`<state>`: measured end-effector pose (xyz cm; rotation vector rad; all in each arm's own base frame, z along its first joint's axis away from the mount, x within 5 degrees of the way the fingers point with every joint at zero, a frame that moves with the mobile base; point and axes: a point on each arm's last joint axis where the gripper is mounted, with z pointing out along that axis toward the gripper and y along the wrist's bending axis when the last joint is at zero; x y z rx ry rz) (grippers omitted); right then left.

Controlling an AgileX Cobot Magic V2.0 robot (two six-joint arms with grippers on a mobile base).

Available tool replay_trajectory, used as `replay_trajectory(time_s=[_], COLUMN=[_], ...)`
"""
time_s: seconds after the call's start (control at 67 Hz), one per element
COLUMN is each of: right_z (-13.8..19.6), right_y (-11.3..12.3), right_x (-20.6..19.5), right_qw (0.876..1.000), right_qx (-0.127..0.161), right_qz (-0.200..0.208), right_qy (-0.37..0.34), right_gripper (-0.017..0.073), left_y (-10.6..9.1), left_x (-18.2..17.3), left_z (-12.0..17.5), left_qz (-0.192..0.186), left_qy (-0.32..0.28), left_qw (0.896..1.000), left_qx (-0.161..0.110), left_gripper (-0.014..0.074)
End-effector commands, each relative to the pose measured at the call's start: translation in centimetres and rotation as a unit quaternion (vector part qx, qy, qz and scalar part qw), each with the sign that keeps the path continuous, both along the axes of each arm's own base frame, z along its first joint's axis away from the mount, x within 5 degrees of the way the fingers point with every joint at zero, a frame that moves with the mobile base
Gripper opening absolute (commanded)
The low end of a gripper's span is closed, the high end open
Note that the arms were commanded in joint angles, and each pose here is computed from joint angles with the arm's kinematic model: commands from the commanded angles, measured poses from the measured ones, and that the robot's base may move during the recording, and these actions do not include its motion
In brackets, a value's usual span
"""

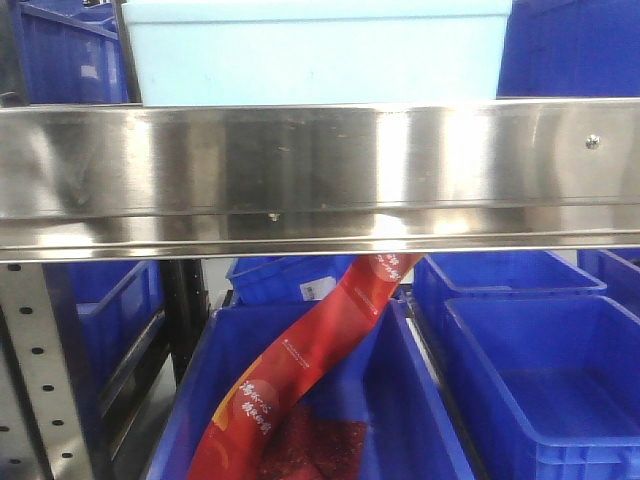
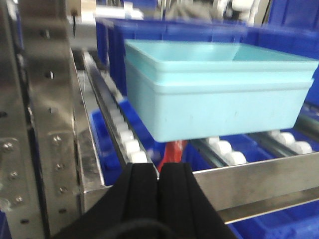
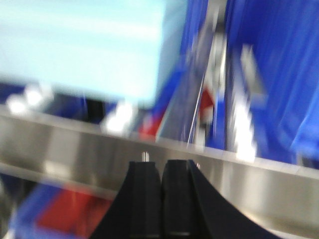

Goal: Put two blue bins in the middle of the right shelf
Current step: 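Open both grippers and pull them back from the placed bin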

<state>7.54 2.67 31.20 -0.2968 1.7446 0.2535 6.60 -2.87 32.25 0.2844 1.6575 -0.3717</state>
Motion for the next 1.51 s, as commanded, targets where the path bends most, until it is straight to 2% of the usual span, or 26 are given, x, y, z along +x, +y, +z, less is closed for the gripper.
replay_trajectory(time_s=[0.0,0.09,0.283,0.955,1.015,1.059,1.164,1.328,1.447,1.492], right_z=[0.7,1.0,1.0,1.0,1.0,1.0,1.0,1.1,1.1,1.1], right_y=[-0.8,-1.4,-1.8,-1.8,-1.8,-1.8,-1.8,-1.8,-1.8,-1.8], right_x=[-2.0,-3.7,-4.7,-4.7,-4.7,-4.7,-4.7,-4.7,-4.7,-4.7], right_qw=[0.996,0.991,0.988,0.988,0.988,0.988,0.988,0.988,0.988,0.988], right_qx=[0.022,0.039,0.046,0.046,0.046,0.046,0.046,0.046,0.046,0.046], right_qz=[0.001,0.001,0.000,0.000,0.000,0.000,0.000,0.001,0.001,0.001], right_qy=[-0.085,-0.130,-0.146,-0.146,-0.146,-0.146,-0.146,-0.148,-0.148,-0.148], right_gripper=[-0.0162,-0.0162,-0.0162,-0.0162,-0.0162,-0.0162,-0.0162,-0.0162,-0.0162,-0.0162], left_y=[0.7,1.4,2.2,2.1,2.2,2.2,2.0,2.2,2.3,2.3], left_x=[-1.5,-2.7,-4.2,-4.0,-4.0,-4.0,-3.2,-1.7,-1.0,-1.0], left_z=[-0.4,-0.7,-0.9,-1.4,-1.9,-2.3,-4.3,-8.1,-10.8,-10.6], left_qz=[0.001,0.006,0.013,0.013,0.026,0.037,0.071,0.136,0.156,0.157], left_qy=[-0.053,-0.087,-0.127,-0.124,-0.131,-0.133,-0.110,-0.090,-0.101,-0.112], left_qw=[0.999,0.996,0.992,0.992,0.991,0.990,0.991,0.987,0.983,0.981], left_qx=[-0.011,-0.009,-0.013,-0.010,0.016,0.025,0.013,-0.001,-0.002,-0.004], left_gripper=[-0.0111,-0.0111,-0.0111,-0.0111,-0.0111,-0.0111,-0.0111,-0.0111,-0.0111,-0.0111])
